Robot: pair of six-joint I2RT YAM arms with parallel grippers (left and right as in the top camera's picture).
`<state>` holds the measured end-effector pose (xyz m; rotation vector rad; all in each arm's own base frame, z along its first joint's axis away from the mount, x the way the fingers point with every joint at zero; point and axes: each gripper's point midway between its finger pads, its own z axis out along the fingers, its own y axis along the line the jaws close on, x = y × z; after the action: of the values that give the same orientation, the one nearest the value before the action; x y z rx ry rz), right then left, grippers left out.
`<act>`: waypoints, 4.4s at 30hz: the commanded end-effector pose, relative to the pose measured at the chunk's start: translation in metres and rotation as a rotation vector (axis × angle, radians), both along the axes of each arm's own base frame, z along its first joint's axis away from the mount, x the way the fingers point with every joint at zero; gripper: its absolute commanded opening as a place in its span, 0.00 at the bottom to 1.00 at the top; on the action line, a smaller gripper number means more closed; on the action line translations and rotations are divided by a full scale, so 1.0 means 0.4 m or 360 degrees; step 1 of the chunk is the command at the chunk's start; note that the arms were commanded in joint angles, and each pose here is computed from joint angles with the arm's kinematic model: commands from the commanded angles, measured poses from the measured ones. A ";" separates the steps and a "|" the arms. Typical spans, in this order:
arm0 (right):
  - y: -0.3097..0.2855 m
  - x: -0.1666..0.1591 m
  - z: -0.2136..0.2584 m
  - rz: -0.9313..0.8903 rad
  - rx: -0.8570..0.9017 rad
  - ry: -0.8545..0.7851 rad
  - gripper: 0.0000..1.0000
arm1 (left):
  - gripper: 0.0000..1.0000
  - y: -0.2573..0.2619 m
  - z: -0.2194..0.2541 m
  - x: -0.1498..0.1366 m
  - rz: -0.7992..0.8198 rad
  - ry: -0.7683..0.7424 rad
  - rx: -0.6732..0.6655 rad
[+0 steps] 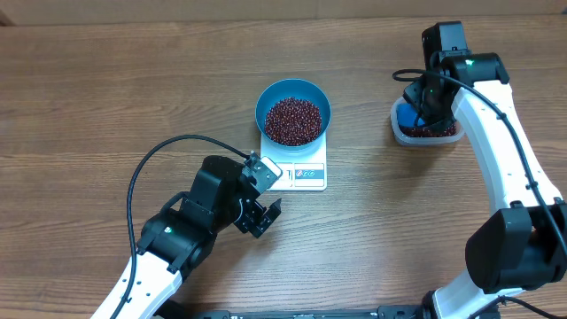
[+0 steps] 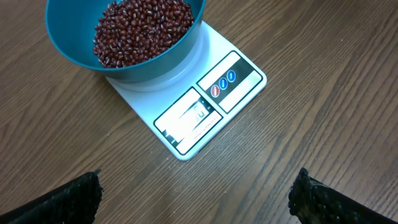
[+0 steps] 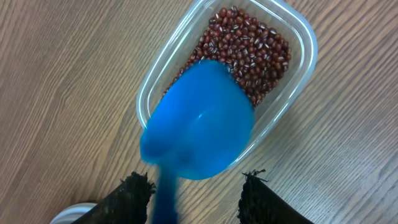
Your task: Scoop item into bowl and weigh 150g on scale
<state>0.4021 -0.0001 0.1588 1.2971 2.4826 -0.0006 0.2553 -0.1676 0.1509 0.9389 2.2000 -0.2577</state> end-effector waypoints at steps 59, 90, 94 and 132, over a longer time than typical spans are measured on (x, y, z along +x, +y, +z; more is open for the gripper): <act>0.084 -0.195 0.271 0.1067 0.0079 0.0137 1.00 | 1.00 -0.002 -0.005 -0.002 -0.0014 0.0014 -0.0011; 0.084 -0.195 0.271 0.1067 0.0079 0.0137 1.00 | 1.00 -0.002 -0.005 -0.002 -0.0014 0.0014 -0.0011; 0.084 -0.195 0.271 0.1067 0.0079 0.0136 1.00 | 1.00 -0.002 -0.005 -0.002 -0.0013 0.0014 -0.0010; 0.084 -0.195 0.271 0.1067 0.0079 0.0136 1.00 | 1.00 -0.001 0.006 -0.004 -0.0014 -0.0008 -0.0023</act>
<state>0.3215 0.0333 0.2606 0.4517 2.9039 0.1556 0.2553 -0.1675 0.1507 0.9390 2.2004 -0.2577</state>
